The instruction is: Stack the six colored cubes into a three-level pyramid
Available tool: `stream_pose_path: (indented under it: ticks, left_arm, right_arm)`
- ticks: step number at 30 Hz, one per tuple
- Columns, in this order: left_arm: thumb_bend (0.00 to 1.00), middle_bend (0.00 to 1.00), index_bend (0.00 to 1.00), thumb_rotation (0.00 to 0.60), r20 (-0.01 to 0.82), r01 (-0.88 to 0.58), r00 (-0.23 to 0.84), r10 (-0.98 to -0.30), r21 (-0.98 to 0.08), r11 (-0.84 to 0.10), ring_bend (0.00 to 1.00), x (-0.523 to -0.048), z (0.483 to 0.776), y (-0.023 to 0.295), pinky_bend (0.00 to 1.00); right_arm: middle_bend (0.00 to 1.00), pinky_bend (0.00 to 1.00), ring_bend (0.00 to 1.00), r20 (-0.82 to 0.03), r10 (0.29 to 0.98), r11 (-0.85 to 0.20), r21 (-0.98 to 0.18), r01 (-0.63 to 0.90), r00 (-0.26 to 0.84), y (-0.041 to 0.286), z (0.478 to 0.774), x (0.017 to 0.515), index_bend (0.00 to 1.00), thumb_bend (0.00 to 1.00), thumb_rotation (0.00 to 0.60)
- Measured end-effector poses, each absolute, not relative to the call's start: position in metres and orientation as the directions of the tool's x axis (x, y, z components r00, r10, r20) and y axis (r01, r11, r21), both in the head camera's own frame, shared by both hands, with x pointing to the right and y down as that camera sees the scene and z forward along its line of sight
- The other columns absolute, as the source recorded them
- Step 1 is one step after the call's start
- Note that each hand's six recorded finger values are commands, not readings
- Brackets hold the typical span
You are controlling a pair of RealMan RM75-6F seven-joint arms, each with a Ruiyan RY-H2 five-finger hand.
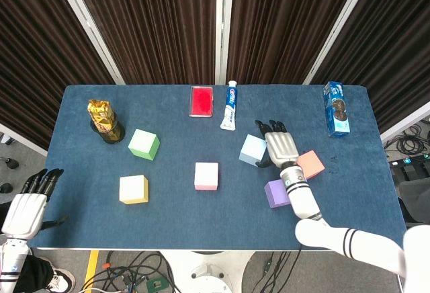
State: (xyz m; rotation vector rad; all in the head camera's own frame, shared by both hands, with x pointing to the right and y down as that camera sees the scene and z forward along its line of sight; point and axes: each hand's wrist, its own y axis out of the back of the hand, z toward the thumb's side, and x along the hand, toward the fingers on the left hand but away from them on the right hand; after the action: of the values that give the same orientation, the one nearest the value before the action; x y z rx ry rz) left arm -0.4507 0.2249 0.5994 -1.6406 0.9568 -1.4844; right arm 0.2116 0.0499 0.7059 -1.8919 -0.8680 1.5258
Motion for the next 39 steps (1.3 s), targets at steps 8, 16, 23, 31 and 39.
stream_pose_path:
  ticks: [8,16,23,31,39]
  left_arm:
    - [0.01,0.07,0.05,0.600,0.470,-0.073,0.056,-0.881,-0.878,-0.473,0.00,-0.460,0.600,0.227,0.11]
    - [0.01,0.07,0.05,0.600,0.476,-0.078,0.055,-0.878,-0.874,-0.479,0.00,-0.463,0.602,0.230,0.11]
    - [0.01,0.07,0.05,0.600,0.478,-0.068,0.057,-0.876,-0.874,-0.481,0.00,-0.460,0.602,0.228,0.11]
    - [0.01,0.07,0.05,0.600,0.475,-0.069,0.059,-0.878,-0.876,-0.478,0.00,-0.452,0.603,0.222,0.11]
    - [0.01,0.07,0.05,0.600,0.462,-0.083,0.069,-0.884,-0.881,-0.466,0.00,-0.448,0.600,0.220,0.11]
  right_arm:
    - [0.35,0.00,0.00,-0.607,0.791,-0.610,-0.778,0.148,0.071,0.054,0.718,0.194,0.00,0.04,0.600]
    - [0.50,0.00,0.06,-0.556,0.830,-0.555,-0.821,0.136,0.032,0.050,0.715,0.195,0.00,0.14,0.600]
    - [0.49,0.00,0.06,-0.511,0.853,-0.522,-0.839,0.153,0.105,0.044,0.691,0.195,0.00,0.15,0.600]
    - [0.43,0.00,0.04,-0.501,0.793,-0.542,-0.840,0.028,0.347,0.039,0.658,0.202,0.00,0.15,0.600]
    - [0.43,0.00,0.04,-0.506,0.662,-0.599,-0.800,-0.016,0.553,0.069,0.654,0.180,0.00,0.15,0.600]
